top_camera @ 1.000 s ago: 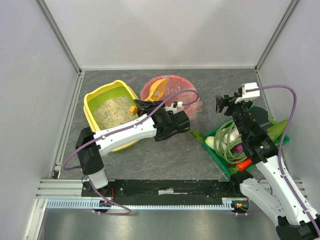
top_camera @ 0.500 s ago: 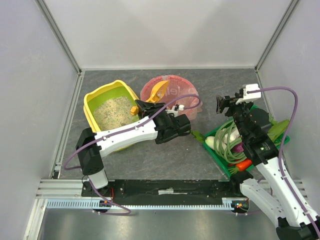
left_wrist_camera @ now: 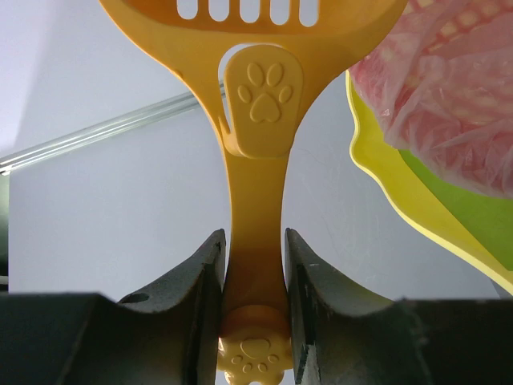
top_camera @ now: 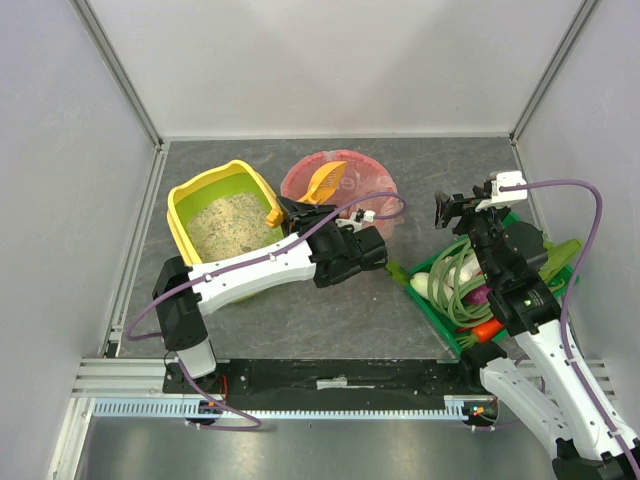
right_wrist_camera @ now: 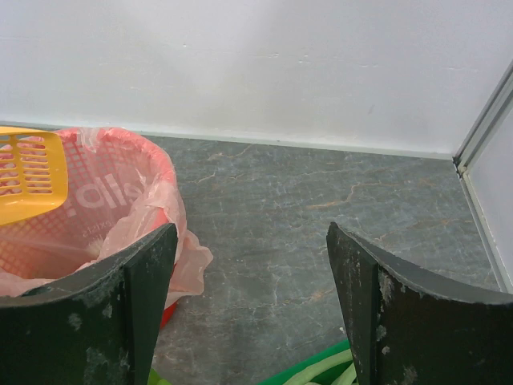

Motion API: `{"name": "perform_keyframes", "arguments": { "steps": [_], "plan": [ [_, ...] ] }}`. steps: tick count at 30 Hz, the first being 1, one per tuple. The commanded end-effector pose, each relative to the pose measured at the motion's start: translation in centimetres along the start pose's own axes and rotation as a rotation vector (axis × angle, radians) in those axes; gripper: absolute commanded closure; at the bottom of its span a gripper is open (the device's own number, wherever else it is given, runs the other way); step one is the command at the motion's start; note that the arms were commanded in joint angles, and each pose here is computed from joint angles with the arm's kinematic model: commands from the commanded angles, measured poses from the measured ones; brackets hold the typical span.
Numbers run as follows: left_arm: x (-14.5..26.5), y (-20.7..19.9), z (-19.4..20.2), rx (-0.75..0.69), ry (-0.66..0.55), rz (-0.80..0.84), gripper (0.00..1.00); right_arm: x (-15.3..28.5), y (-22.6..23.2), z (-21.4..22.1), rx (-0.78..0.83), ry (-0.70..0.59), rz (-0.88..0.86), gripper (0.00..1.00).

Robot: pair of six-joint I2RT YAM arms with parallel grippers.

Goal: Clean the litter box

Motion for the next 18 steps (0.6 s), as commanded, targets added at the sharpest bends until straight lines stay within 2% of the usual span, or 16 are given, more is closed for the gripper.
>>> {"name": "perform_keyframes", "arguments": {
  "steps": [1, 4, 7, 8, 10, 11, 18],
  "plan": [
    [0.3, 1.1, 0.3, 0.047, -0.018, -0.001, 0.98, 0.1, 0.1, -0.8, -0.013, -0.052, -0.001, 0.16],
    [0.1, 0.5, 0.0, -0.003, -0.008, -0.002, 0.98, 0.1, 0.1, -0.8, -0.012, -0.053, -0.001, 0.16],
    [0.2, 0.7, 0.1, 0.110, -0.043, 0.063, 0.98, 0.1, 0.1, -0.8, -0.013, -0.050, 0.000, 0.16],
    [0.4, 1.5, 0.4, 0.225, -0.056, 0.075, 0.98, 0.2, 0.1, -0.8, -0.011, -0.050, 0.000, 0.16],
    [0.7, 1.8, 0.9, 0.288, -0.079, 0.139, 0.98, 0.1, 0.1, -0.7, -0.013, -0.046, 0.001, 0.16],
    [1.0, 2.3, 1.3, 0.384, -0.090, 0.164, 0.98, 0.0, 0.1, -0.7, -0.012, -0.045, -0.002, 0.16],
    [1.8, -0.4, 3.4, 0.582, -0.130, 0.379, 0.98, -0.6, 0.4, -0.2, -0.015, -0.015, -0.022, 0.16]
  ]
}}
Point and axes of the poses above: each gripper's point midway between its finger pads, its own x axis back along the fingers, its own y axis along the line the jaws close on, z = x × y, the point moved 8 cm from there along x, back along the fingers, and after that the axes turned 14 degrees about -x, right-handed, at the moved point
